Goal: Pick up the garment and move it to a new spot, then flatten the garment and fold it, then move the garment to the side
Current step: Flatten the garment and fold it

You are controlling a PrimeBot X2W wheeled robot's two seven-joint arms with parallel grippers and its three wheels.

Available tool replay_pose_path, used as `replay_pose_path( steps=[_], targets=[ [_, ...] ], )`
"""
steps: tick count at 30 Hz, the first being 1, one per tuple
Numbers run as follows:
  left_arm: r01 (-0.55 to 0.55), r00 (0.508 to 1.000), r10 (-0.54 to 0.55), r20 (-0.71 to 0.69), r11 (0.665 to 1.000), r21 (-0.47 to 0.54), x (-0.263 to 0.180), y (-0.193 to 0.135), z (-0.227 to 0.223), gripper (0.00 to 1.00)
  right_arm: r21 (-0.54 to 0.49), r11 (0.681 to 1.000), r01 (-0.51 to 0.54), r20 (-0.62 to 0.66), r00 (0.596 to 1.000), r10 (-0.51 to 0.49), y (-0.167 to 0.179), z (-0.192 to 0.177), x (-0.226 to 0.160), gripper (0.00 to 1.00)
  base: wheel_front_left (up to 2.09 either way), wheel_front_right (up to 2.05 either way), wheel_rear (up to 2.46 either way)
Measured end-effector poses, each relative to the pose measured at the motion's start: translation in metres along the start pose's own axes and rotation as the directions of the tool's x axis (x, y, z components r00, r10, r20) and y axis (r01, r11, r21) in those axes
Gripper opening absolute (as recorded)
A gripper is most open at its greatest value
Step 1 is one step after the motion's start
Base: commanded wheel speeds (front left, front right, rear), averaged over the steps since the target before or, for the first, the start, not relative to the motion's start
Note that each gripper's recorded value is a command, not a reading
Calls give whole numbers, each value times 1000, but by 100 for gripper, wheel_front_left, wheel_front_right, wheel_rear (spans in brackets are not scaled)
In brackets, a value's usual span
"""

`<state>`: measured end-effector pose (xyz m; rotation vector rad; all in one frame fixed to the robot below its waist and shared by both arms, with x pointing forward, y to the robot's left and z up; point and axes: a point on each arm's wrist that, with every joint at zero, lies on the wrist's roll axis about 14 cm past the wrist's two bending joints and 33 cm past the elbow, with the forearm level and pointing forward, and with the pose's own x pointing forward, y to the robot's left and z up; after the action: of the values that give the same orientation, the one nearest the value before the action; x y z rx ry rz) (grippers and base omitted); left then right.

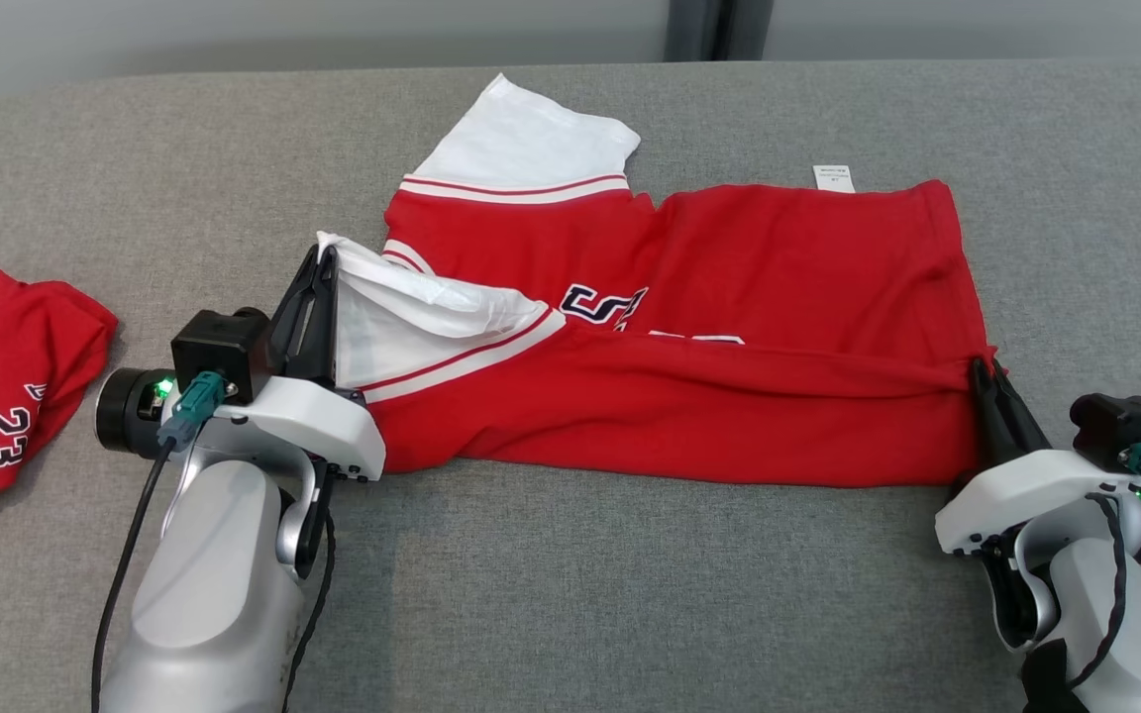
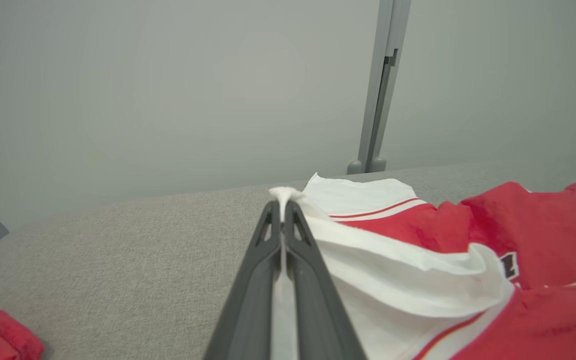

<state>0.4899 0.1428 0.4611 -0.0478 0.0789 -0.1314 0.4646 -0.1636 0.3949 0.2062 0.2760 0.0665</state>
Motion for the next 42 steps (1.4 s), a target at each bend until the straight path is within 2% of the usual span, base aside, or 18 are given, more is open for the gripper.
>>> replay_pose_path(
  steps=[3, 4, 5, 6, 7, 11, 15, 20, 29, 30, 31, 32, 38, 42],
  targets=[
    [7, 1000, -7, -7, 1000, 10, 5, -1, -2, 0, -4, 1000, -8, 0, 1000, 8, 3, 1, 4, 0, 0, 0, 0],
    [8, 1000, -8, -12, 1000, 13, 6, -1, -3, 0, -3, 1000, -10, 4, 1000, 10, 4, 1, 5, 34, 0, 0, 0],
    [2, 1000, -2, -15, 1000, 13, 6, 0, -4, 13, -5, 1000, -13, 11, 1000, 13, 5, 4, 5, 88, 0, 0, 0],
    [-3, 1000, 3, -16, 1000, 13, 6, 1, -4, 75, -8, 1000, -16, 22, 1000, 16, 6, 7, 6, 100, 0, 0, 0],
    [-7, 1000, 7, -14, 1000, 9, 6, 2, -4, 100, -7, 1000, -18, 37, 999, 18, 7, 12, 7, 100, 0, 0, 0],
    [-60, 998, 60, 1, 998, -31, 0, 11, -2, 100, -3, 1000, 1, 88, 996, -1, 1, 24, 1, 100, 0, 0, 0],
    [-110, 994, 108, -33, 991, -77, -22, 18, -18, 100, 6, 1000, 22, 88, 996, -22, -7, 18, -14, 100, 0, 0, 0],
    [-131, 988, 121, -96, 985, -112, -47, 15, -41, 100, 10, 999, 31, 24, 999, -31, -10, -9, -33, 100, 0, 0, 0],
    [-132, 984, 113, -141, 982, -132, -66, 7, -56, 100, 10, 999, 41, -77, 996, -40, -11, -41, -43, 100, 0, 0, 0],
    [-135, 983, 116, -143, 982, -134, -67, 7, -57, 100, 7, 999, 32, -83, 996, -32, -9, -42, -42, 81, 0, 0, 0],
    [-140, 982, 120, -145, 981, -136, -68, 8, -57, 100, 4, 1000, 25, -94, 995, -25, -7, -45, -42, 30, 0, 0, 0],
    [-143, 982, 122, -145, 980, -138, -69, 8, -57, 100, 2, 1000, 22, -98, 995, -22, -7, -46, -41, 0, 0, 0, 0],
    [-134, 980, 108, -167, 979, -152, -73, 6, -65, 100, 17, 1000, 18, -99, 995, -17, -6, -45, -39, 0, 0, 0, 0],
    [-133, 975, 97, -202, 976, -172, -78, 2, -76, 100, 26, 998, 55, -60, 997, -53, -20, -32, -37, 0, 0, 0, 0]
  ],
)
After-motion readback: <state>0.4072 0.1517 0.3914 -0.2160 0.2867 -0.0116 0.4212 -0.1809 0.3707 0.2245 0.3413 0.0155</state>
